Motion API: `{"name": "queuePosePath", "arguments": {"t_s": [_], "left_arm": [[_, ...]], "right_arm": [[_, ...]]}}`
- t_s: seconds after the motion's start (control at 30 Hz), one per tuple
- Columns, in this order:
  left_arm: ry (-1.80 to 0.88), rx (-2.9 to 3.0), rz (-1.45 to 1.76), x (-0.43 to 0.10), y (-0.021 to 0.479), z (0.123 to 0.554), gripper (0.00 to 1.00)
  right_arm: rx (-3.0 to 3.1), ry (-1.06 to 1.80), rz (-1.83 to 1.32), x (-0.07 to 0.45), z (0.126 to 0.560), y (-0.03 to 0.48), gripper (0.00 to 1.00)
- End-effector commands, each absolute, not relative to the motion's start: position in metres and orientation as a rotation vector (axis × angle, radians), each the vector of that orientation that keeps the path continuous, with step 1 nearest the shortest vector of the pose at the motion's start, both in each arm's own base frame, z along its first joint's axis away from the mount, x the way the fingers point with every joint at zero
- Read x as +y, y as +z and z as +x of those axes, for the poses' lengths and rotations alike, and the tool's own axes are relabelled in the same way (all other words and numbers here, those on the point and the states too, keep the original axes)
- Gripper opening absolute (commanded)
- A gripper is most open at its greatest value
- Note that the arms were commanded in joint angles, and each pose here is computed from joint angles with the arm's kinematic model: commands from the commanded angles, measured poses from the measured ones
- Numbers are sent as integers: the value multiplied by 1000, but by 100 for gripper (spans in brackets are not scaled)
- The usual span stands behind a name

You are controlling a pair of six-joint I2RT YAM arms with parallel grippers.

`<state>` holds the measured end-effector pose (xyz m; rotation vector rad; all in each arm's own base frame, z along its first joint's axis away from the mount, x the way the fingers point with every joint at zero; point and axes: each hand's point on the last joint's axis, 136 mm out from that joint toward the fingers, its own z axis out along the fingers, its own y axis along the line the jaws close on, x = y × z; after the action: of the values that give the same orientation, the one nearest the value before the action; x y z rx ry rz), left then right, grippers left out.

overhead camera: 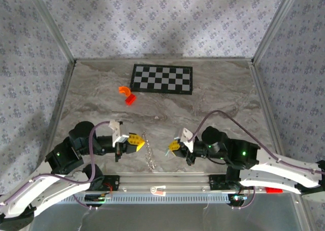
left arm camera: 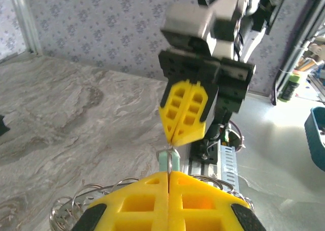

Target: Put the keys on the keyring

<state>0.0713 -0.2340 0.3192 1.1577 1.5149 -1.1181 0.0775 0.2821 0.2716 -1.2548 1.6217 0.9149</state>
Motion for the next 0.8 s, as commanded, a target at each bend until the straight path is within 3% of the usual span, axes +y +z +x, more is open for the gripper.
{"name": "queuePosePath", "arguments": {"t_s": [0.0,0.77], "left_arm": [[-1137,1369,1242,-229,345,52,0],[-1180,1334,1319,-243,341,49,0]], "right_arm": [[1371,1043,-1356,286,53,320,0],[1440,1065,-1417,302,56,337,0]]}}
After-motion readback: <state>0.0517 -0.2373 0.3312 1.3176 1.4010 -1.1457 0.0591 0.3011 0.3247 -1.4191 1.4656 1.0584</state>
